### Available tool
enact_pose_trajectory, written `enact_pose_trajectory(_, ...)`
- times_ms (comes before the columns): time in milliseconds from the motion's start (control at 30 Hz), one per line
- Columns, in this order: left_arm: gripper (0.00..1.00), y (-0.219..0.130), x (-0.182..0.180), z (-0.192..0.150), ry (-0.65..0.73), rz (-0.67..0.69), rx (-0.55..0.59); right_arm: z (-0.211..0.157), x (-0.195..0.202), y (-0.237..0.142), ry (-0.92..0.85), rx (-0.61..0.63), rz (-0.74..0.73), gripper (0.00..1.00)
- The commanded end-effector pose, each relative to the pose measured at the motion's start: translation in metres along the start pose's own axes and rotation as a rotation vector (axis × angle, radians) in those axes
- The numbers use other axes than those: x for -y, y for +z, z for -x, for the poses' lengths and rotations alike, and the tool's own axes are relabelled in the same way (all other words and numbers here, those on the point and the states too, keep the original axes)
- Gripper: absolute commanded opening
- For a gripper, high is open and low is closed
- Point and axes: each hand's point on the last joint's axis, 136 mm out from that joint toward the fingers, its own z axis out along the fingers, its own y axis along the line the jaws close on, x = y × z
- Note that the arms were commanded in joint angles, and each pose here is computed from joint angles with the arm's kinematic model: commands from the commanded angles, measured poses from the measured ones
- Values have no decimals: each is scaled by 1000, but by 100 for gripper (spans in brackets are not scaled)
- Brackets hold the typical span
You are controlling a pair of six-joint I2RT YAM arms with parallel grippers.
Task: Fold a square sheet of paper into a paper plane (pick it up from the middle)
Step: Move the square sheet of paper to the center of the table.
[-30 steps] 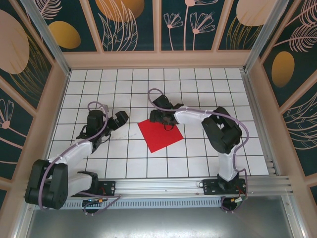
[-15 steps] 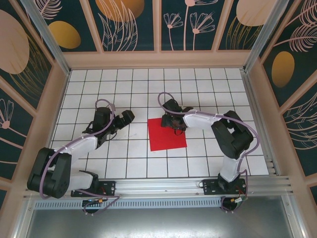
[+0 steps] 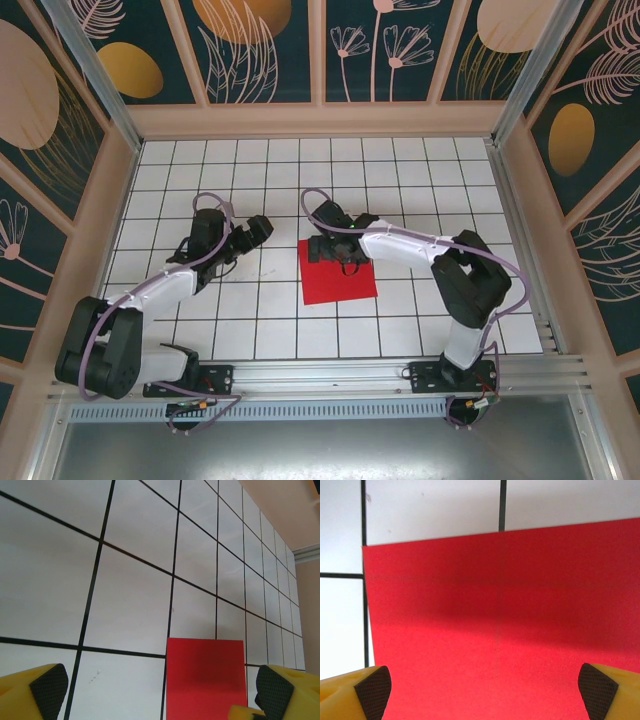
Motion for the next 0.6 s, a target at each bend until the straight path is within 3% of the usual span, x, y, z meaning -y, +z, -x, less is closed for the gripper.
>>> enact_pose_trajectory(0,99,5,0,1,27,21,-14,-15,14,14,-3,-64,-76,98)
enact_pose_trajectory(567,99,17,-1,-1,12,24,-45,-50,32,57,-41,-202,-167,89)
